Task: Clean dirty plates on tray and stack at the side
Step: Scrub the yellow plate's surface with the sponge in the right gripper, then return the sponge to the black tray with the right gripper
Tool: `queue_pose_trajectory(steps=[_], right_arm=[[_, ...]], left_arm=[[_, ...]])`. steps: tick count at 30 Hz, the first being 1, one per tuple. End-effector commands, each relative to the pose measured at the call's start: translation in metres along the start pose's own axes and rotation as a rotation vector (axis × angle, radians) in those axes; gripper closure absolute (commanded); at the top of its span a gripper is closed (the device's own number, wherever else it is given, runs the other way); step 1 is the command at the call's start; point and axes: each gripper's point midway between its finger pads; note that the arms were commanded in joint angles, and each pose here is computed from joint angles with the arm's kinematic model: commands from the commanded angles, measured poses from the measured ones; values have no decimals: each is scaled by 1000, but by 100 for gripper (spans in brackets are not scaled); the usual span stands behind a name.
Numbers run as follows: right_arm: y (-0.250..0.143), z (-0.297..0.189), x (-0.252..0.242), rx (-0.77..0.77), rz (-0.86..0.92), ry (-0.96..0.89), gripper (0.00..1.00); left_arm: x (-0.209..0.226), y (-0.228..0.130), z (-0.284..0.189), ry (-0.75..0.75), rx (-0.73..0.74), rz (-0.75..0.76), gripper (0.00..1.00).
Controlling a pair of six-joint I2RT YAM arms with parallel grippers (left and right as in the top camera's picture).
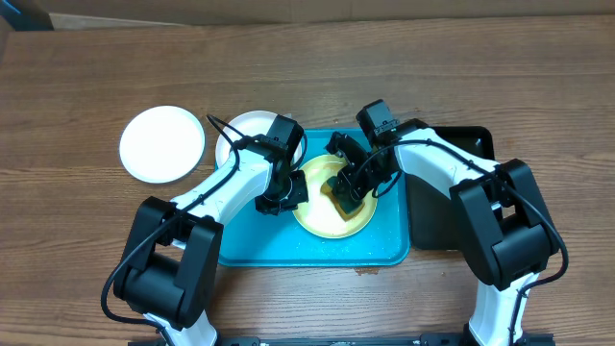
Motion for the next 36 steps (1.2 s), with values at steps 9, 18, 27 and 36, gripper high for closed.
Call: queue_pose_trajectory(steps=[9, 18, 27, 36], right_arm=[[6, -15, -35, -41, -145, -123, 96], [41, -38, -42, -144, -217, -133, 96], [91, -79, -4, -280, -286, -8, 96], [85, -173, -1, -328, -114, -111, 96]], left_arm=[[1, -4, 1, 18, 1, 28, 96], [1, -4, 1, 17, 0, 28, 96], [1, -4, 1, 16, -2, 29, 96], [0, -4, 1, 16, -1, 30, 92]])
Point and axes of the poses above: each gripper's point midway between its finger pads, its own z axis out along the fingers, its own x axis along the line the jaws close on, y = z × x, and after that the axes turned 6 degrees about -z, right-handed
